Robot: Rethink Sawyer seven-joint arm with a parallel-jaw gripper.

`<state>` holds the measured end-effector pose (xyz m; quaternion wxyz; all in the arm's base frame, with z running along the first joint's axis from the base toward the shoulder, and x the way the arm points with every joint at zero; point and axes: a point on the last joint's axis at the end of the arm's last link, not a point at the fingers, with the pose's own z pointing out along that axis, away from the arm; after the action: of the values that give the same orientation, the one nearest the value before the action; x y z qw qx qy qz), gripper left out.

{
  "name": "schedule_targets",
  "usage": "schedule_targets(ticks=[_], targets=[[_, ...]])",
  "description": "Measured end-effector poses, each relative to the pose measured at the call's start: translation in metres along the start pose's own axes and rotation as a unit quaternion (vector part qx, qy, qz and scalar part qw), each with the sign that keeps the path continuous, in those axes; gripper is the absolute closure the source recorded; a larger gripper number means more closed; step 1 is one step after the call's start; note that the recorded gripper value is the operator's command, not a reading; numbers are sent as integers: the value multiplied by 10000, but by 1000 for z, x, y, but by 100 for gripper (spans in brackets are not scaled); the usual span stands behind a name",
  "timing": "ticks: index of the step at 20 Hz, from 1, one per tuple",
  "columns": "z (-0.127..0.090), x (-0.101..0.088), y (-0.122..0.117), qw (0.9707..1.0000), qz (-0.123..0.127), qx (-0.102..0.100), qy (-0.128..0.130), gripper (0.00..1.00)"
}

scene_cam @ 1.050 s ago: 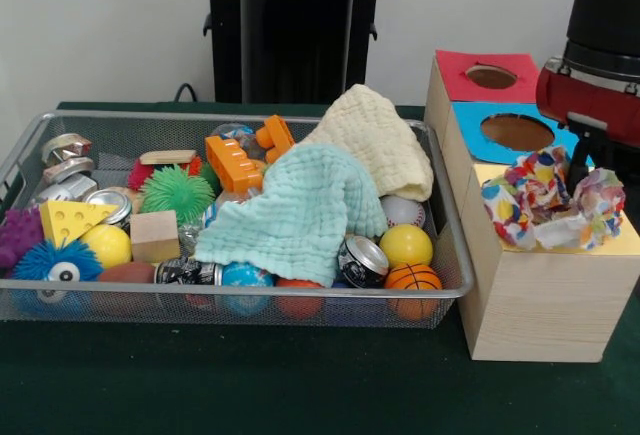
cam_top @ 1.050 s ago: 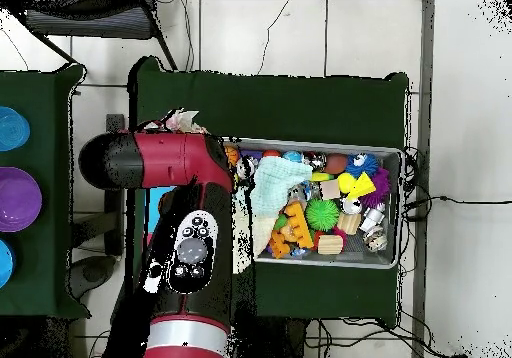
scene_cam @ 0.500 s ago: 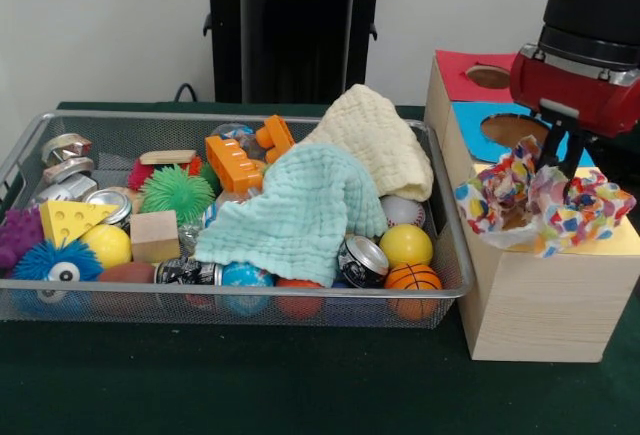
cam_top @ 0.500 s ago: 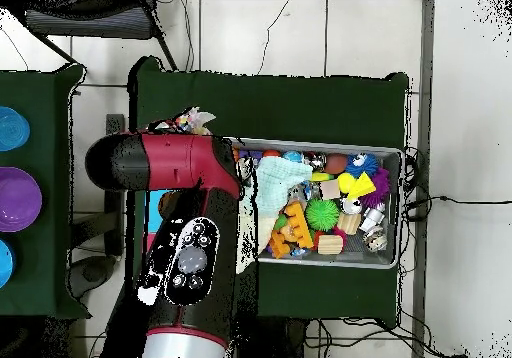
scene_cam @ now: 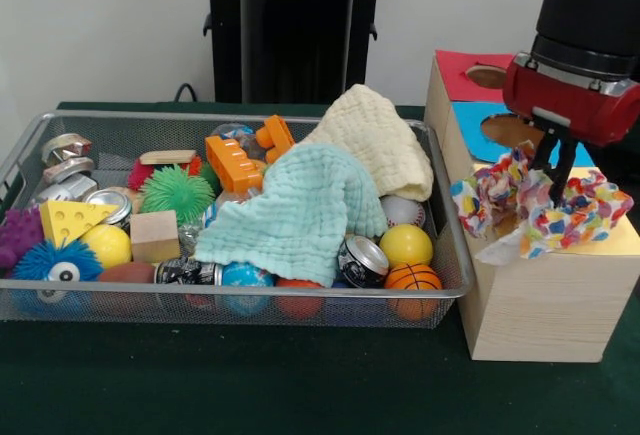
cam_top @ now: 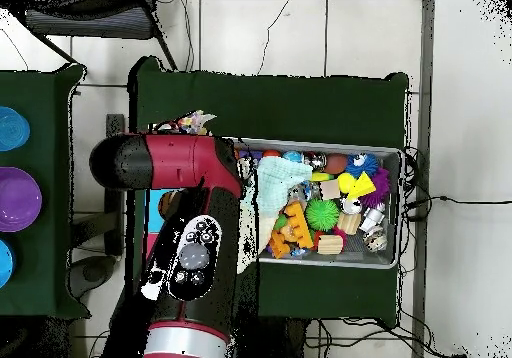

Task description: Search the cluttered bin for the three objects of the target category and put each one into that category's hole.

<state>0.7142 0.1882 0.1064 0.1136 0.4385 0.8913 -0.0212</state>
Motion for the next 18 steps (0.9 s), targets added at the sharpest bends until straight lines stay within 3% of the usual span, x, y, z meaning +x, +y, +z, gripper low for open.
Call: schedule_targets(ticks=[9,18], targets=[[20,6,2,9992,237,-13,321,100],[23,2,12,9958,555,-211,697,100]])
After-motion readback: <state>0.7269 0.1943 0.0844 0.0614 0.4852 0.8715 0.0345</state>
